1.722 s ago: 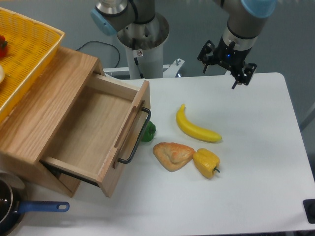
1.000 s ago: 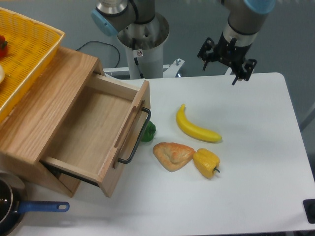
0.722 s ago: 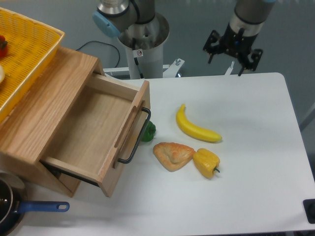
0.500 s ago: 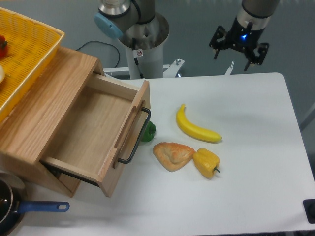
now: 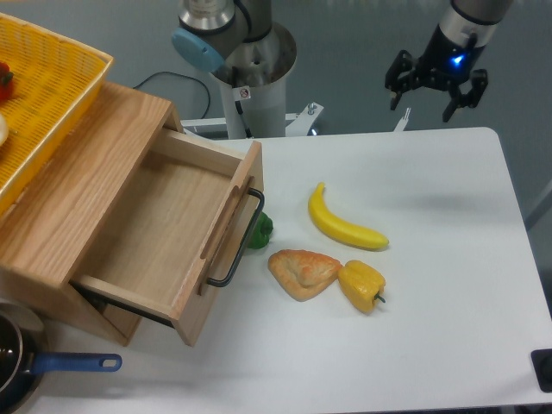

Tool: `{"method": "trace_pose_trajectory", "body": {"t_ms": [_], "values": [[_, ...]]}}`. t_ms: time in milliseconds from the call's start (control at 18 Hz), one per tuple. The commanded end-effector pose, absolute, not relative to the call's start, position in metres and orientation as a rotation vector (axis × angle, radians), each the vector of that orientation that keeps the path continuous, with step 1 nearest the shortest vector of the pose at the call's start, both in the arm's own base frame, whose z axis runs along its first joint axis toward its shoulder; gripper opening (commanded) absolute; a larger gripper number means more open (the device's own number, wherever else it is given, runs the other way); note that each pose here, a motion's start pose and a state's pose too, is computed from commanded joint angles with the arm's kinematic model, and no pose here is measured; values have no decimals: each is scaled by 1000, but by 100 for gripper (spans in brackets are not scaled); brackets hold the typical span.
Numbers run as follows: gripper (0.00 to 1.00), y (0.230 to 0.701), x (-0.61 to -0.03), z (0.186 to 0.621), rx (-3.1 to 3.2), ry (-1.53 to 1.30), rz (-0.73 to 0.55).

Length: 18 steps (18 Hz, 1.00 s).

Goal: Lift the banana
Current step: 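Move the open gripper over the yellow banana and lower it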

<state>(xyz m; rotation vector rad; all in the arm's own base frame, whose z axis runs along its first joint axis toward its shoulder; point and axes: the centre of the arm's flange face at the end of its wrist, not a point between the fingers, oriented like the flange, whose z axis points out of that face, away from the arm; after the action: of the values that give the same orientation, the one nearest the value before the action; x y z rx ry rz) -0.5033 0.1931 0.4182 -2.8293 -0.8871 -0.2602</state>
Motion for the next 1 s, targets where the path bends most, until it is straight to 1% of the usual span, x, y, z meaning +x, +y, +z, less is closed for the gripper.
{"method": "trace_pose_trajectory", "body": {"t_ms": [222, 444, 611, 833, 1000], "values": [[100, 202, -508, 399, -2760, -1104, -320], [100, 207, -516, 386, -2758, -1132, -334], [100, 206, -526, 371, -2735, -1291, -356], [100, 219, -529, 360, -2735, -1432, -285], [100, 239, -532, 350, -2661, -1558, -239]]}}
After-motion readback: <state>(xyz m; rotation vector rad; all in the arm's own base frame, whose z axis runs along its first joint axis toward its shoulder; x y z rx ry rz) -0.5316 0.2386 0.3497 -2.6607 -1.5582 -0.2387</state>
